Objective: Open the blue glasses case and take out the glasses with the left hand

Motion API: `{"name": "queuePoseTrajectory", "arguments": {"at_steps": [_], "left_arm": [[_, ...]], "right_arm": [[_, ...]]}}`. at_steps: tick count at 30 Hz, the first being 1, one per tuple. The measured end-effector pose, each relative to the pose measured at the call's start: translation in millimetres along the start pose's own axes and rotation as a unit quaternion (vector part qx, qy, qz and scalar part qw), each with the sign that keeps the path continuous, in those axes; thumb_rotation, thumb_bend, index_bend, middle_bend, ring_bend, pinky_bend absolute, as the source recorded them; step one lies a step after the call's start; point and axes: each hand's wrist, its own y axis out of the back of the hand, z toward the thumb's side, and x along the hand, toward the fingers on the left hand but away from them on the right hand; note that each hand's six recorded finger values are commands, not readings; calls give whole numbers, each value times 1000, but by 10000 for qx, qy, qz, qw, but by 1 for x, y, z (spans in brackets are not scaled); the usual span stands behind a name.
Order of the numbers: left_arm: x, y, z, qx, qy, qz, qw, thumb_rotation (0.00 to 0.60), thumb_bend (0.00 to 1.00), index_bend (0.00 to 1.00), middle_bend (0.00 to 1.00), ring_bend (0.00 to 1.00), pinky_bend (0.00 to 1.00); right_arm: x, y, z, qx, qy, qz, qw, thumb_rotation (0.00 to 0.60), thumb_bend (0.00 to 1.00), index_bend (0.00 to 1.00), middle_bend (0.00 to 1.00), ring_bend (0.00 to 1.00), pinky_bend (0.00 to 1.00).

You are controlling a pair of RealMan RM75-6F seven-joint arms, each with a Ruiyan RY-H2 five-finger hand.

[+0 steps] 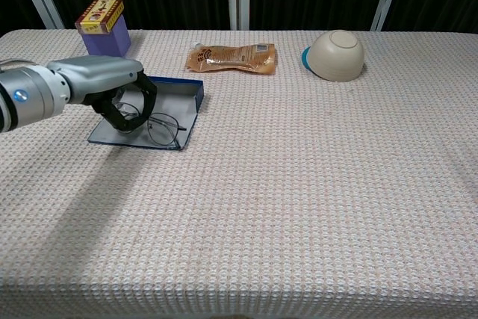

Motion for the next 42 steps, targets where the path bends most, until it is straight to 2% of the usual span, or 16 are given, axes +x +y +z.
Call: {"name": "queuePoseTrajectory", "arguments": {"at_steps": [11, 18, 24, 30, 32, 34, 36, 38, 42], "left_arm": [[-21, 7, -8, 12, 0, 223, 9998, 600, 559, 665, 385, 150, 4], [-57, 15, -26, -145, 188, 396, 9989, 600, 559, 670, 387, 152, 5], [-95, 0, -50, -197, 565, 224, 9980, 600, 560, 669, 388, 153, 6], [-114, -22, -55, -16, 694, -143, 9975, 600, 562, 649, 367, 151, 5], [-116, -27, -54, 59, 693, -280, 9972, 600, 538, 542, 301, 112, 2], [-118, -32, -51, 76, 670, -486, 9965, 600, 401, 270, 154, 28, 0], [-119, -35, -45, -33, 615, -665, 9959, 600, 249, 69, 55, 0, 0], [-118, -35, -42, -116, 573, -689, 9959, 600, 175, 11, 28, 0, 0], [-115, -22, -42, -293, 579, -312, 9974, 600, 119, 0, 23, 0, 0]], "right_arm": [[-2, 0, 2, -11, 54, -5, 10000, 600, 454, 0, 138, 0, 0], [-4, 2, 4, 9, 120, -23, 9999, 600, 454, 0, 138, 0, 0], [-6, 3, 9, 26, 216, -54, 9997, 600, 454, 0, 138, 0, 0], [-6, 3, 11, 33, 254, -47, 9997, 600, 453, 0, 138, 0, 0], [-5, 3, 11, 37, 257, -59, 9996, 600, 454, 0, 138, 0, 0], [-4, 4, 11, 41, 251, -77, 9996, 600, 454, 0, 138, 0, 0], [-2, 5, 11, 46, 239, -92, 9997, 600, 454, 0, 138, 0, 0], [-1, 7, 10, 50, 228, -107, 9997, 600, 454, 0, 138, 0, 0], [1, 10, 9, 54, 200, -149, 9997, 600, 454, 0, 137, 0, 0]]}}
